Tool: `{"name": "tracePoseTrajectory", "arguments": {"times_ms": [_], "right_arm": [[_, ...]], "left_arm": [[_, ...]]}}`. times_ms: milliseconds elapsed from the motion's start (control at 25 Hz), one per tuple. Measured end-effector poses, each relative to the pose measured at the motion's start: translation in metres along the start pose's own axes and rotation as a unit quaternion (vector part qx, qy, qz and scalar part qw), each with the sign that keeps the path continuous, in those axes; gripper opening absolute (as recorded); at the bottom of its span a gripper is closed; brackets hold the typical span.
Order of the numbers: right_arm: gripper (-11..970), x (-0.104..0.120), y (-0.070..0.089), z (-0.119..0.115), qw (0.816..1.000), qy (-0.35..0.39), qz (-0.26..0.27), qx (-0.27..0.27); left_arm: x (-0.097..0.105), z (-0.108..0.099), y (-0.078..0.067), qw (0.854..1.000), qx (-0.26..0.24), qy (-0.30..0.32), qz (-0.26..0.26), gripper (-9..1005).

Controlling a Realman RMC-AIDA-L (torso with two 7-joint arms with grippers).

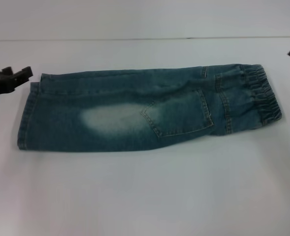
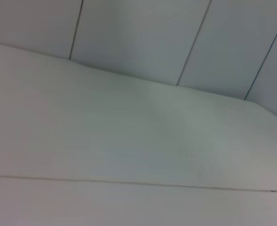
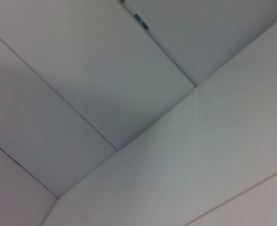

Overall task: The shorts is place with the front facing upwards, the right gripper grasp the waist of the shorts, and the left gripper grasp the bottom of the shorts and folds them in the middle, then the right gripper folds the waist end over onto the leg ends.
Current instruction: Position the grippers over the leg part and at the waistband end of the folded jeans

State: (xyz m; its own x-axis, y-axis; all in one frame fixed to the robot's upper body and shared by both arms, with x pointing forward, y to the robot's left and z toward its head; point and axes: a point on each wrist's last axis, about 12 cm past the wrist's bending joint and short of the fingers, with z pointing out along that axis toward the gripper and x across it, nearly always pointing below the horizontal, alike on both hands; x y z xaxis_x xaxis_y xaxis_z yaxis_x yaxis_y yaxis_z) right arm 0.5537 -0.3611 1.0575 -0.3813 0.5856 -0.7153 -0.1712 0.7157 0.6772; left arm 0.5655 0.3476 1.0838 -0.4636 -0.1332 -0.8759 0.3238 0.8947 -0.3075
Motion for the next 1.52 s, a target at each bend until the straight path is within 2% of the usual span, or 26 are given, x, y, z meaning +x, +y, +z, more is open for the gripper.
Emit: {"name": "tracePoseTrajectory", "arguments": {"times_ms": [160,280,440,600,880,1280,1520], "right_arm": [[698,-0.002,-0.006,-0.023,1.000,-0.002,-0.002,-0.016],[762,0.000,-0.009,-0.032,1.000,0.008,-0.008,-0.018],[848,0.007,-0.014,-0.043,0.999,0.040,-0.023,-0.010],[934,0.011,-0.013,-0.040,0.996,0.082,-0.044,-0.012],[928,0.010,-0.005,-0.017,0.991,0.114,-0.073,-0.015],[922,0.010,0.004,0.012,0.984,0.149,-0.098,0.004],[919,0.015,0.012,0.025,0.979,0.182,-0.095,0.005]], "left_arm": [[0.000,-0.018,0.005,1.000,0.000,-0.006,0.002,558],[0.002,-0.029,0.004,1.000,0.013,-0.022,-0.003,691],[0.006,-0.036,-0.003,0.998,0.048,-0.051,-0.004,686],[0.012,-0.033,-0.013,0.995,0.088,-0.055,0.001,683],[0.017,-0.016,-0.027,0.992,0.119,-0.032,0.010,681],[0.019,-0.008,-0.035,0.990,0.140,-0.019,0.015,679],[0.017,-0.003,-0.040,0.988,0.151,-0.020,0.016,678]]}}
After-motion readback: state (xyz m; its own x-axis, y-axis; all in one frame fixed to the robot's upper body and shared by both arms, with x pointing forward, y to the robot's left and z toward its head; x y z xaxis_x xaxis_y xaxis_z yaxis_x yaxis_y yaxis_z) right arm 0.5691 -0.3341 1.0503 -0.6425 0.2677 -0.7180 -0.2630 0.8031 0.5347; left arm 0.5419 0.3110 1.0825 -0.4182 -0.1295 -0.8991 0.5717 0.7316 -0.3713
